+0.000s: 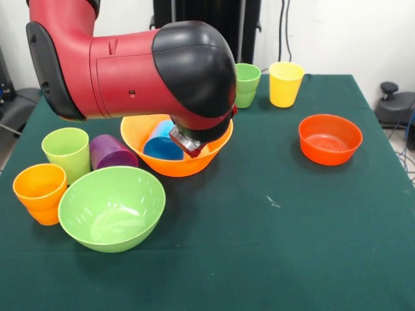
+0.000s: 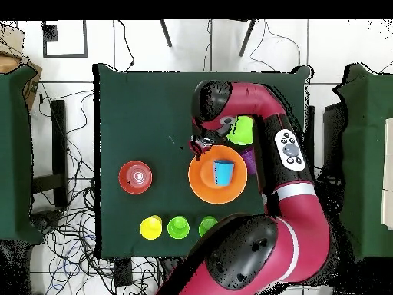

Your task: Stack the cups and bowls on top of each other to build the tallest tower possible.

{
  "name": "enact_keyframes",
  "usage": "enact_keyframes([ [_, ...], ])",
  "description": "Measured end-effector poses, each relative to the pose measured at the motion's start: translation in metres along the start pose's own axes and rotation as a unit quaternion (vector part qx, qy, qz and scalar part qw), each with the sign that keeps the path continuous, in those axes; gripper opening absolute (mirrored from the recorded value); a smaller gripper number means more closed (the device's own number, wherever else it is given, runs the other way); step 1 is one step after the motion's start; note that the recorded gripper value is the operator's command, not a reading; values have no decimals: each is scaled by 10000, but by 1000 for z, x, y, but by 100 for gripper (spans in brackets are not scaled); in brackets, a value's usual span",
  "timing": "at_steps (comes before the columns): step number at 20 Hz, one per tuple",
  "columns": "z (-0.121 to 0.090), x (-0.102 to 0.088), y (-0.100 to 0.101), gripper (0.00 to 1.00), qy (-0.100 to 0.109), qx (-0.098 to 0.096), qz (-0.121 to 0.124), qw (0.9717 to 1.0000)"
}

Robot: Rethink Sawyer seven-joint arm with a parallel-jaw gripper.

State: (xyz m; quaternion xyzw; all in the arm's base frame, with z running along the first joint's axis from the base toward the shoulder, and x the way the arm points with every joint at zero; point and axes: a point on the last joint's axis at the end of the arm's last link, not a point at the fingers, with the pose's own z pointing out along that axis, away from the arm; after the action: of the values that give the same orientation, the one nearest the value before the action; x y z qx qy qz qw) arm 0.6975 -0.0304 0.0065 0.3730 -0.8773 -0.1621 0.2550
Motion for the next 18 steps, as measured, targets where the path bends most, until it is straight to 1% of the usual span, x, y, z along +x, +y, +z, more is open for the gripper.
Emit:
enact_keyframes([
  [8,-10,3,0,100,-14,81,18,10000],
  [9,-15,5,-1,100,-30,121,35,9999],
  [18,-33,16,-6,100,-86,249,112,9996],
])
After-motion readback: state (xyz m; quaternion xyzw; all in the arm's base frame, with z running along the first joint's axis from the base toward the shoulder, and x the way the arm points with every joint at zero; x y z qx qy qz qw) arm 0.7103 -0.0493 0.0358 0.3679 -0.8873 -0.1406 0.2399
